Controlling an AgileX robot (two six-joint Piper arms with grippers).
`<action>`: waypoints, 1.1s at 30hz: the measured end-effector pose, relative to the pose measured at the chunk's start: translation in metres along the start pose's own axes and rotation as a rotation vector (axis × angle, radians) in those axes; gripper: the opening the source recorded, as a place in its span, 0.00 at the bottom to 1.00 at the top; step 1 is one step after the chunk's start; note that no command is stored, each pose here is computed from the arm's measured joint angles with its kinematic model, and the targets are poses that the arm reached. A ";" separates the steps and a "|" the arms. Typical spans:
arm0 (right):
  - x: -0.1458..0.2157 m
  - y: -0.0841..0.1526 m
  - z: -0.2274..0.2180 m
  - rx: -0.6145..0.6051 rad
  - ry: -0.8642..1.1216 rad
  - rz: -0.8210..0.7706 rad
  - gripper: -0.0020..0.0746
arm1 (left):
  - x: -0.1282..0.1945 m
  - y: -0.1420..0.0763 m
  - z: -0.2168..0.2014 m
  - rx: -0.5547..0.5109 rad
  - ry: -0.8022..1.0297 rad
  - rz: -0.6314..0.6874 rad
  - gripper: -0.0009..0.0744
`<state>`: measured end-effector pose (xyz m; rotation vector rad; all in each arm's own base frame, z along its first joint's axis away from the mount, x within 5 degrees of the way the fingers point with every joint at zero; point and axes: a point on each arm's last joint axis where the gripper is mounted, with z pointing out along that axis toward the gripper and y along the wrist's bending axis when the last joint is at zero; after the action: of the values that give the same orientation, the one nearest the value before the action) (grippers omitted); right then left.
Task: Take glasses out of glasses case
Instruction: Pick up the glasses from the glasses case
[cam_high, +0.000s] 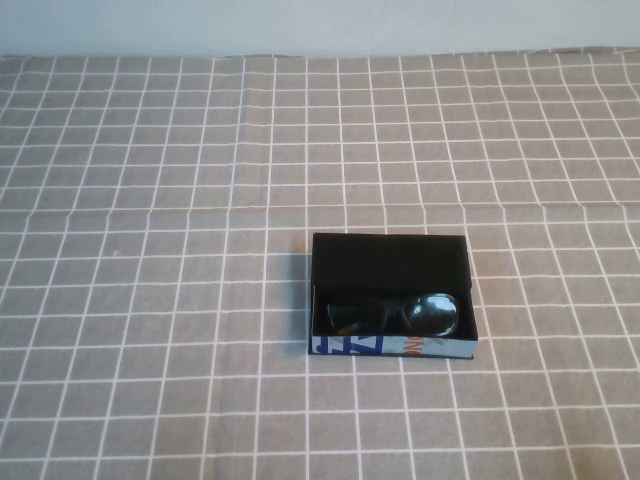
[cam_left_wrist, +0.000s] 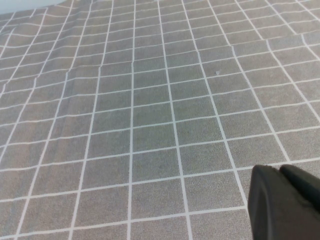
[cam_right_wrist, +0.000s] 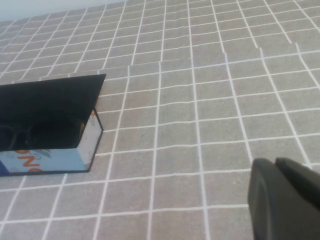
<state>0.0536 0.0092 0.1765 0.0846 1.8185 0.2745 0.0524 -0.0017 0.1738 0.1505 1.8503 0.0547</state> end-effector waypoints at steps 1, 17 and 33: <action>0.000 0.000 0.000 -0.004 0.000 0.013 0.00 | 0.000 0.000 0.000 0.000 0.000 0.000 0.01; -0.009 0.016 -0.002 -0.199 -0.039 0.675 0.00 | 0.000 0.000 0.000 0.000 0.000 0.000 0.01; -0.020 0.015 -0.004 -0.198 -0.124 0.602 0.00 | 0.000 0.000 0.000 0.000 0.000 0.000 0.01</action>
<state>0.0536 0.0188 0.2002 0.5021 1.5971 0.8515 0.0524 -0.0017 0.1738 0.1505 1.8503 0.0547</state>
